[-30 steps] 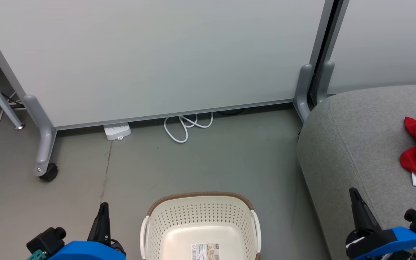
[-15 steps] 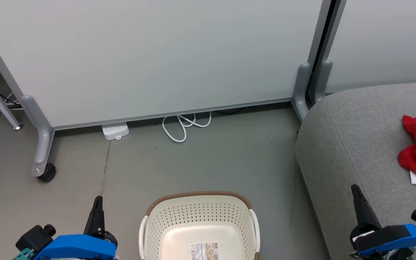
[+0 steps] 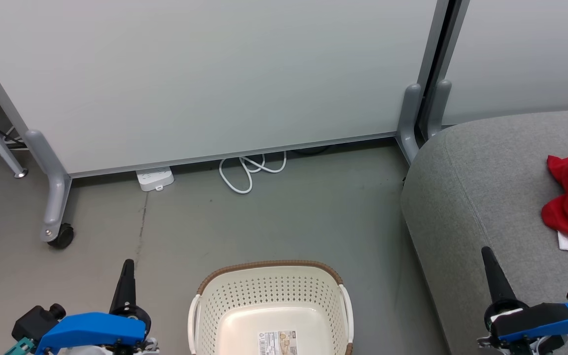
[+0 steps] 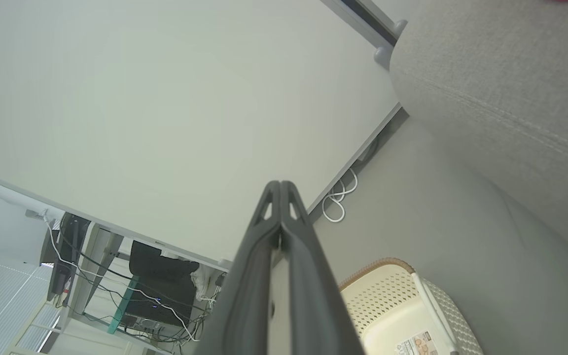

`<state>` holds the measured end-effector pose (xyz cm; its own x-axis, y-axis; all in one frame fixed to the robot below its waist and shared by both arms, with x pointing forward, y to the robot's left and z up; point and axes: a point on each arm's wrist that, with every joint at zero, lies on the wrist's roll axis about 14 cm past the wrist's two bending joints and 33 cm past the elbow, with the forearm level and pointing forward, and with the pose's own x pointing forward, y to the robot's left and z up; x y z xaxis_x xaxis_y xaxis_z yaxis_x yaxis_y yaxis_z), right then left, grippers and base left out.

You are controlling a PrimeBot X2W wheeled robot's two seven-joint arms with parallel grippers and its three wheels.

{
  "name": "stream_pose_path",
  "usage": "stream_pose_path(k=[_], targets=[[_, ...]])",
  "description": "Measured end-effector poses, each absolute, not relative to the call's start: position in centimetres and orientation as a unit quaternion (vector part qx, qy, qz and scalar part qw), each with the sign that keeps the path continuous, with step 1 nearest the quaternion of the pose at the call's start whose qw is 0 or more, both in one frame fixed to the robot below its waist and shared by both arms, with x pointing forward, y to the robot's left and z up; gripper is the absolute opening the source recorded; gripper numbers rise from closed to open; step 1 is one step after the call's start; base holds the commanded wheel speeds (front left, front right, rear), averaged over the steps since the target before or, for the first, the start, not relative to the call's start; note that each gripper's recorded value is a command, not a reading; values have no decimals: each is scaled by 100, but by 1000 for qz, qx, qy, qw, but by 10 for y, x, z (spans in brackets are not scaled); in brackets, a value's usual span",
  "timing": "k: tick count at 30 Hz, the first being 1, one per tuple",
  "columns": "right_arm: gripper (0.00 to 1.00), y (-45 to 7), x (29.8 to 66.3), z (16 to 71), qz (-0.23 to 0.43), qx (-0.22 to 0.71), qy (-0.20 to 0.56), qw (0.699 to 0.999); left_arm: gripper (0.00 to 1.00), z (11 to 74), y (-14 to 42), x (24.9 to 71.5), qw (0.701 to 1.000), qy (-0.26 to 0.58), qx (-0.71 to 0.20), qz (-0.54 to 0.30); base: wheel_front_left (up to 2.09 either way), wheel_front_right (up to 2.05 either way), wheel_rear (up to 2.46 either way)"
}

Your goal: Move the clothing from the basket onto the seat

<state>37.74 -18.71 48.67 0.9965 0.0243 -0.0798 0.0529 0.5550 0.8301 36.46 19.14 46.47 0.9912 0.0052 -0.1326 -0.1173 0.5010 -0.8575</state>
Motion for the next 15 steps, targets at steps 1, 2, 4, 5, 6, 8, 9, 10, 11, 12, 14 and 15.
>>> stream_pose_path(k=[1, 2, 4, 5, 6, 8, 9, 10, 11, 12, 14, 15], targets=[[0, -187, 377, 487, -8, 477, 41, 878, 0, 465, 192, 365, 862, 56, -503, 35, 0, 0, 0], [0, -187, 377, 486, -8, 482, 42, 875, 0, 466, 192, 365, 859, 55, -508, 36, 0, 0, 0], [0, -188, 378, 487, -9, 491, 41, 870, 0, 467, 193, 366, 854, 53, -516, 37, 0, 0, 0], [0, -188, 378, 488, -8, 496, 40, 868, 0, 467, 193, 366, 852, 52, -520, 37, 0, 0, 0], [0, -188, 379, 489, -8, 501, 38, 864, 0, 468, 193, 367, 849, 51, -524, 37, 0, 0, 0], [0, -188, 380, 490, -7, 515, 36, 857, 0, 469, 194, 367, 841, 49, -537, 38, 0, 0, 0], [0, -188, 380, 490, -8, 519, 35, 854, 0, 470, 195, 368, 839, 48, -541, 38, 0, 0, 0], [0, -189, 380, 490, -8, 523, 36, 851, 0, 470, 194, 368, 836, 48, -545, 37, 0, 0, 0], [0, -189, 380, 490, -9, 528, 35, 848, 0, 471, 194, 369, 834, 47, -548, 37, 0, 0, 0], [0, -189, 380, 490, -9, 533, 35, 845, 0, 472, 194, 369, 832, 46, -552, 36, 0, 0, 0], [0, -189, 381, 491, -9, 541, 33, 840, 0, 473, 194, 370, 827, 45, -560, 35, 0, 0, 0], [0, -190, 381, 491, -10, 545, 32, 838, 0, 473, 195, 370, 824, 44, -564, 35, 0, 0, 0]])
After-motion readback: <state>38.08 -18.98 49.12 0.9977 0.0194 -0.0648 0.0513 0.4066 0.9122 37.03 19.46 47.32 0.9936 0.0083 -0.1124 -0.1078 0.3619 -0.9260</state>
